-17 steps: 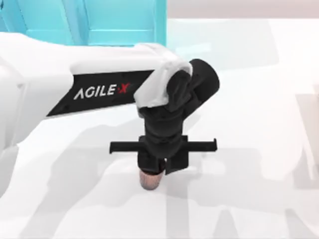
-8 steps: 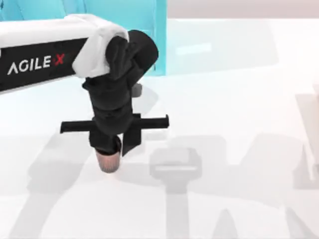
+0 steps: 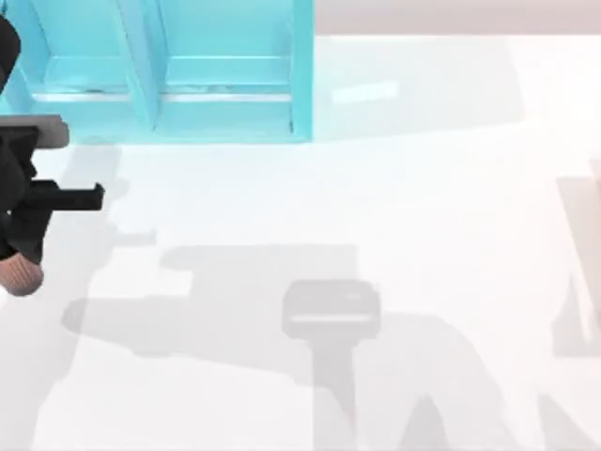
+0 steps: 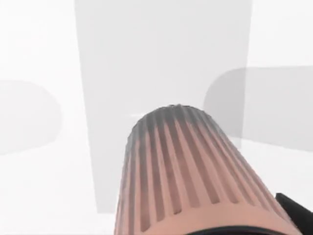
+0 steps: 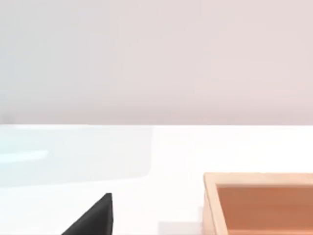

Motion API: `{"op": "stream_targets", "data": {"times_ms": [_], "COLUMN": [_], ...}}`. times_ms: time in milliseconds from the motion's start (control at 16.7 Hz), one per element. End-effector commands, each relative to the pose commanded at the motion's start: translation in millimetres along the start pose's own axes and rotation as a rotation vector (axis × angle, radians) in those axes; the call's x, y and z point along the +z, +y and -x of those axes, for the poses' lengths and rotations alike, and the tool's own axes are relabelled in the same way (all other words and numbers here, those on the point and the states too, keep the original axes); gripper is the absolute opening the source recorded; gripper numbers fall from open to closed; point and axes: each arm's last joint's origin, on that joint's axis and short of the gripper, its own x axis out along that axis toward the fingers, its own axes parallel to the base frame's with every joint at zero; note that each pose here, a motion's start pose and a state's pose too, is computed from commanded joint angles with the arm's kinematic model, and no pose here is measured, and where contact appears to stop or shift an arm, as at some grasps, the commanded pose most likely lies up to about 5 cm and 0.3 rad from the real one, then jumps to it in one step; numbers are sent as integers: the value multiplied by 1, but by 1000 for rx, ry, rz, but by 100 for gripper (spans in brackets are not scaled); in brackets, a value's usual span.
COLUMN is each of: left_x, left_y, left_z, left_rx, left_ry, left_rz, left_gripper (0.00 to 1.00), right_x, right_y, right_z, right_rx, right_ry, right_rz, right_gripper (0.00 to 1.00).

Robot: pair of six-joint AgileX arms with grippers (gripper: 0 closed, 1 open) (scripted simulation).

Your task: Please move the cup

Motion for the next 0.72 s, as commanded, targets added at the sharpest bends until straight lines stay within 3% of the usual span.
{"op": "stream_targets", "data": {"times_ms": [240,720], "left_x": [-31,-34], "left_y": [46,51], "left_z": [15,5], "left_rx": [-22,-26], "left_ry": [-2,3], "left_rz": [26,34], "left_gripper": [0,0], "right_x": [0,0], "right_y": [0,0], "right_z": [0,0], "right_rx": [0,0], "right_ry": [0,0], "right_rz": [0,0], "right_gripper": [100,100]}}
